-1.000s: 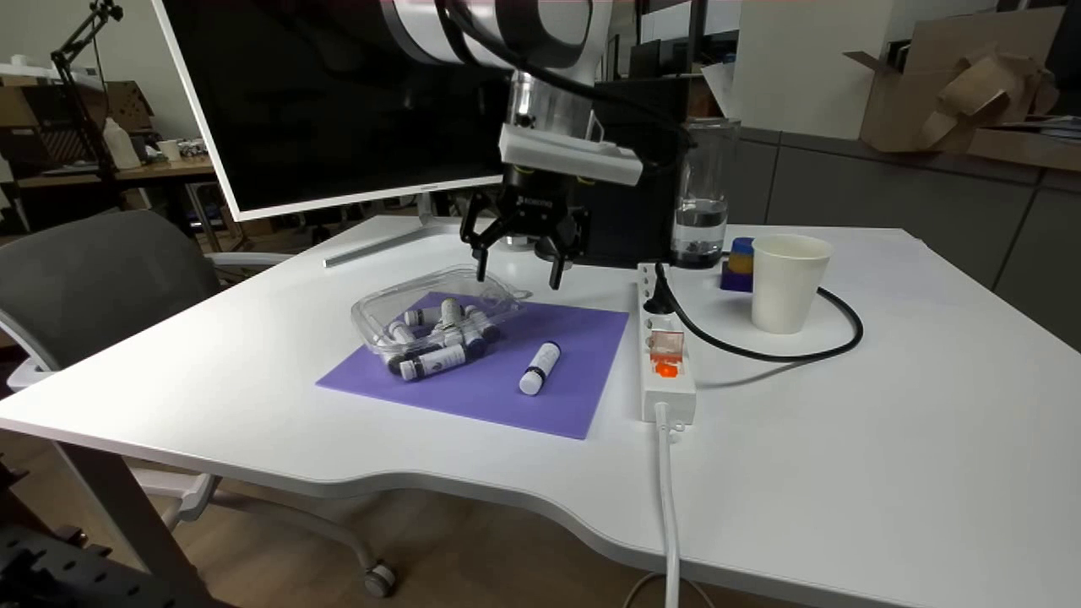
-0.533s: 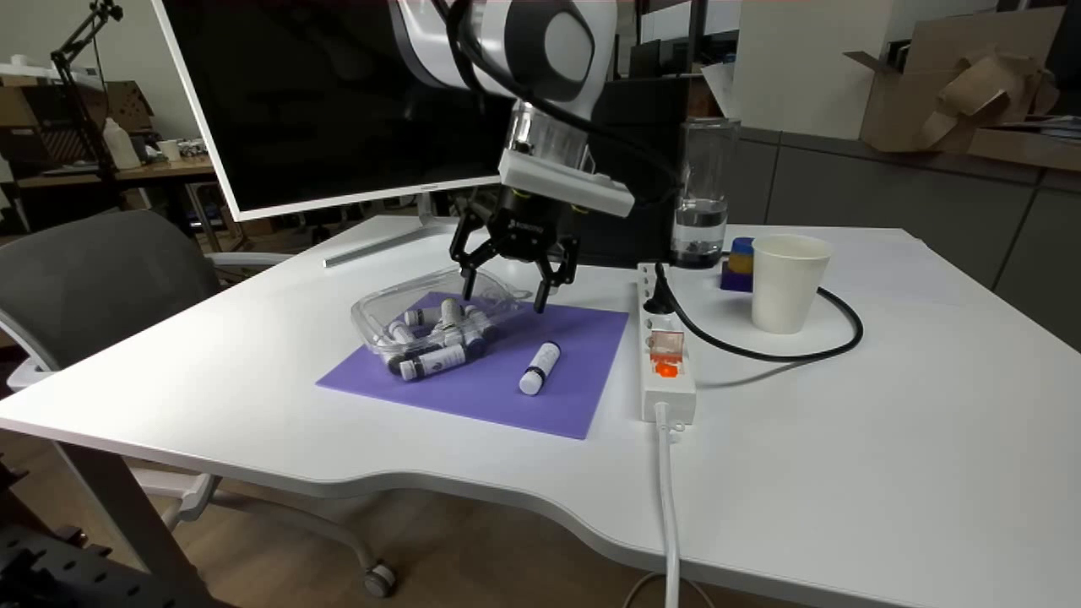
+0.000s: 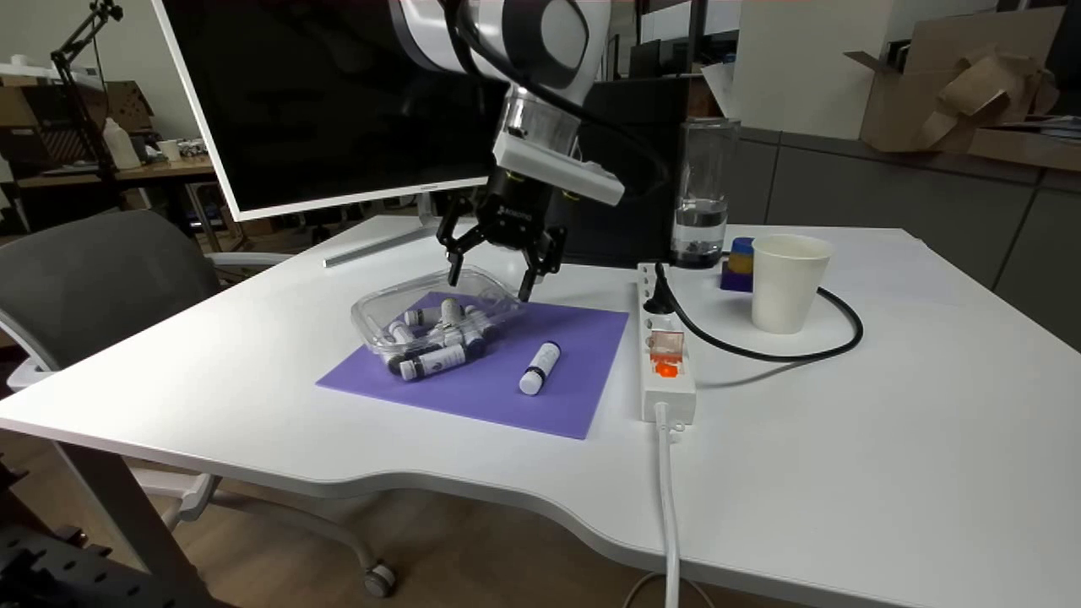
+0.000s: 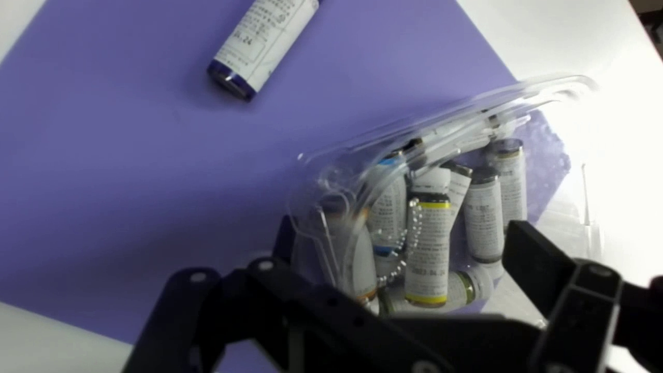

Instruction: Turn on the switch of the adapter then open the lid of the bowl

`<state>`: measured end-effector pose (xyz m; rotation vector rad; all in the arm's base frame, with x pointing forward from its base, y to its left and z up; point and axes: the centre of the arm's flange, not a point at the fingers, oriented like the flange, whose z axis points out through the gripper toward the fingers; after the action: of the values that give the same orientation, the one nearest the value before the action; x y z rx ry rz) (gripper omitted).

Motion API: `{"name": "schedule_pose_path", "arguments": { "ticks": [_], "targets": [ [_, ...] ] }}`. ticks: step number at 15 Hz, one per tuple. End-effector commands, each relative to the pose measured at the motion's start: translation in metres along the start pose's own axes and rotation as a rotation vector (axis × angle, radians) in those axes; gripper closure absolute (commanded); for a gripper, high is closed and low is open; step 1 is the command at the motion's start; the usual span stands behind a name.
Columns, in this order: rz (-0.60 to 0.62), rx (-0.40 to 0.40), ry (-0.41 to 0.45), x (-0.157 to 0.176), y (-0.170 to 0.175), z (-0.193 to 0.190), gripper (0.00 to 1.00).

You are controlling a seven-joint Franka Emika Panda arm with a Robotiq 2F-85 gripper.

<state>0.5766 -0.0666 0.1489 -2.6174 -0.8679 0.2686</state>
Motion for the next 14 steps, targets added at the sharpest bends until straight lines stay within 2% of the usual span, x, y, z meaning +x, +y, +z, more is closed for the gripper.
{"name": "schedule_pose_path", "arguments": {
  "ticks": [1, 5, 14],
  "targets": [
    [0.011, 0.062, -0.005, -0.002, -0.004, -0.023, 0.0],
    [0.03, 0.093, -0.044, -0.007, -0.007, -0.037, 0.0],
    [-0.015, 0.452, -0.163, -0.001, -0.018, -0.048, 0.0]
  ]
}}
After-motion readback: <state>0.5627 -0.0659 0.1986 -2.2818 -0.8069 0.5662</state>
